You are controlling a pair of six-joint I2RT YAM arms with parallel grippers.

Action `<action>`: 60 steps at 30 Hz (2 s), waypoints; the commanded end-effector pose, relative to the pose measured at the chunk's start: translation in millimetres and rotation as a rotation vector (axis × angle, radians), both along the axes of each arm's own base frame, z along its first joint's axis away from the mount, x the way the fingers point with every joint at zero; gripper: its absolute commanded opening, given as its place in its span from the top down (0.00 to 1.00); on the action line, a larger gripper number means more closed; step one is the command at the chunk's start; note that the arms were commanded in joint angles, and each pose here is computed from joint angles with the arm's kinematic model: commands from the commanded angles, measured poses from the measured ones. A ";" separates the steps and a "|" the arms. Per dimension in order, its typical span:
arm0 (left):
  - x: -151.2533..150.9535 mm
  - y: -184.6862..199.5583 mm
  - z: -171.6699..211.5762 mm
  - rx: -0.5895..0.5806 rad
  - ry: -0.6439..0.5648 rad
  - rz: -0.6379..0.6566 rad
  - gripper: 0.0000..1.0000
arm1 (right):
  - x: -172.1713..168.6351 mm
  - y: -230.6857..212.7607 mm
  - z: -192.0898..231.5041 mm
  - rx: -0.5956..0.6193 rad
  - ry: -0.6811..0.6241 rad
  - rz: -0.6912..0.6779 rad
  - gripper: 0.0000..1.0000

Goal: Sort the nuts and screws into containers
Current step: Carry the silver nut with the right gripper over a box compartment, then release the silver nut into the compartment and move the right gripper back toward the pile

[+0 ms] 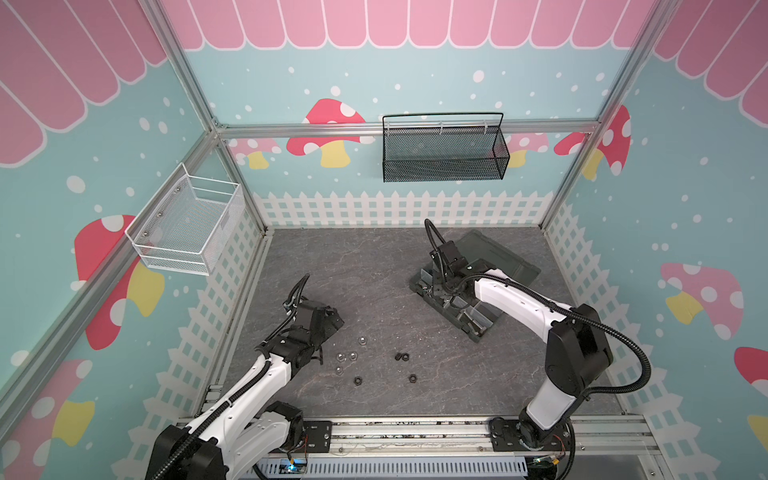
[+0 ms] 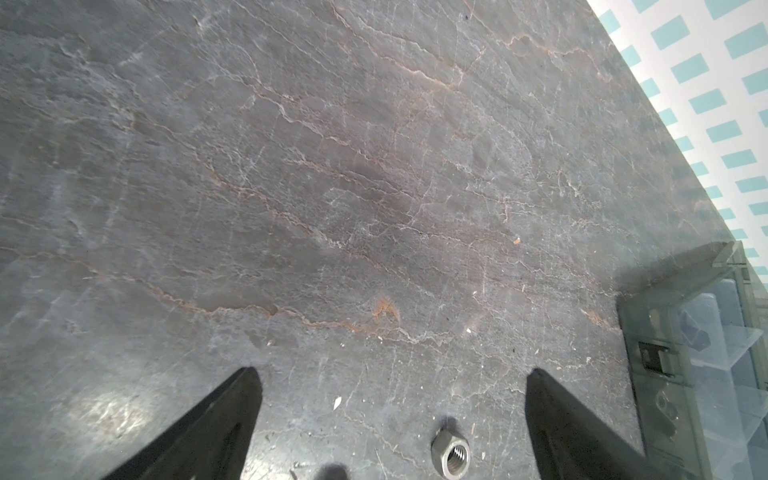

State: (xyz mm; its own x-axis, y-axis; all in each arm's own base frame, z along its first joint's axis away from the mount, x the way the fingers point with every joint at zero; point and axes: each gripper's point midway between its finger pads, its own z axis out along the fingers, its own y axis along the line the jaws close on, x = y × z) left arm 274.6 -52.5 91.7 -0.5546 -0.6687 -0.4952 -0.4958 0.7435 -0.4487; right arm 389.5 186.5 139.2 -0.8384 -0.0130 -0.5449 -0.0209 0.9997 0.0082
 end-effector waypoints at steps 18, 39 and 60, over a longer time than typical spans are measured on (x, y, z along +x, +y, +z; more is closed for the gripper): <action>1.1 0.0 0.1 -0.014 0.002 0.009 0.00 | 48.7 -32.7 -60.8 -0.078 0.089 -0.031 0.81; -4.4 3.8 3.1 -0.010 -0.006 0.019 0.00 | 31.0 -16.9 -1.4 -0.050 -0.021 0.047 0.47; -20.4 21.1 -1.9 0.024 -0.001 0.087 0.00 | -113.5 194.9 -51.2 -0.056 0.140 0.645 0.42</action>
State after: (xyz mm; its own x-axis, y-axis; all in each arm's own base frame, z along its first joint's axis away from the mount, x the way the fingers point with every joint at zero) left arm 260.2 -42.4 95.1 -0.5297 -0.6765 -0.5117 -0.5096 0.7360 -0.4456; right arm 286.3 366.3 99.5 -0.7415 -0.4959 -0.4520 -0.5590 0.8292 0.0073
